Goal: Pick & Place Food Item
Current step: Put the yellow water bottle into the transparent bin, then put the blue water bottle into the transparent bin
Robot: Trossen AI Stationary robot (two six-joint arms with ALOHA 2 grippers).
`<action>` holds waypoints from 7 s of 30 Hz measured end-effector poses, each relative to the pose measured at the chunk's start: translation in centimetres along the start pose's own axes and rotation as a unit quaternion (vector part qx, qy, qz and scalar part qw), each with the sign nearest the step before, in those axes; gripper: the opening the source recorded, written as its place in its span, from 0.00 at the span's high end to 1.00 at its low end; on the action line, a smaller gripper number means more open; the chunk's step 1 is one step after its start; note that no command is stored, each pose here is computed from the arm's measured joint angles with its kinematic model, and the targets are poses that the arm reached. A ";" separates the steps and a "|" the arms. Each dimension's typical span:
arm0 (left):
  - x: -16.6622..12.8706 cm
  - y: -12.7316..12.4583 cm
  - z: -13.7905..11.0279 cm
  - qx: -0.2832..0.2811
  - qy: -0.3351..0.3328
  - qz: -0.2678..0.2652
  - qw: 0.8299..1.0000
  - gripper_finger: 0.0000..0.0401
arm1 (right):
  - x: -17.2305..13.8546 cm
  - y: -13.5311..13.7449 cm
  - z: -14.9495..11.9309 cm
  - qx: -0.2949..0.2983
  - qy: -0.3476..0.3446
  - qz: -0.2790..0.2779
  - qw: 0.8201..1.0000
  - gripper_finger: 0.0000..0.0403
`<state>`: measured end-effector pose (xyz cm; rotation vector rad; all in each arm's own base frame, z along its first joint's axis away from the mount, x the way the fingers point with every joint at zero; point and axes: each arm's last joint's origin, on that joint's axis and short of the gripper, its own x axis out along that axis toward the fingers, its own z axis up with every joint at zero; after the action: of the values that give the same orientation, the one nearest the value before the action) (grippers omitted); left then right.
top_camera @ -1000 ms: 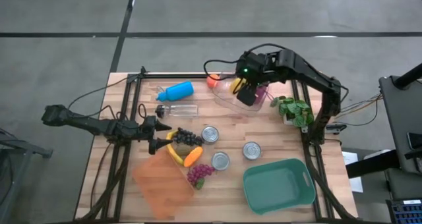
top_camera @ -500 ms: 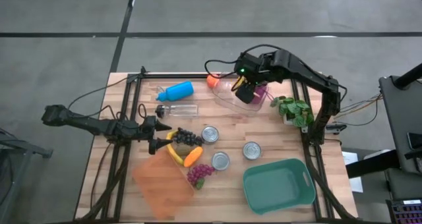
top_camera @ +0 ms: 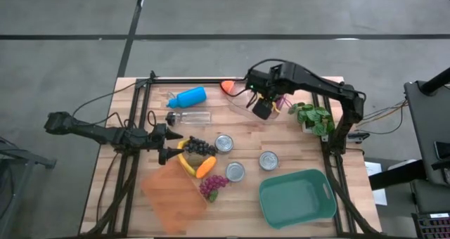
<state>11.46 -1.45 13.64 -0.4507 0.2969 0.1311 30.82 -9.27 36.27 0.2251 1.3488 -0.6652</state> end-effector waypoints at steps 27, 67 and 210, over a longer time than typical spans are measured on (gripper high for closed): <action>0.0 0.0 0.0 0.000 0.000 0.000 1.000 0.04 | 4.2 -2.5 -3.2 0.038 -0.017 0.080 0.996 0.48; 0.0 0.0 0.0 0.000 0.000 0.000 1.000 0.04 | 6.0 -3.0 -3.2 0.052 -0.010 0.097 0.994 0.19; -3.5 -2.4 10.4 0.163 -0.126 0.142 0.968 0.04 | -1.7 -7.0 -23.3 0.102 -0.547 0.192 0.809 0.18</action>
<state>11.27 0.82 24.60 -0.0592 0.1271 0.4094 7.57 -2.27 33.97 0.2193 0.0970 -0.4508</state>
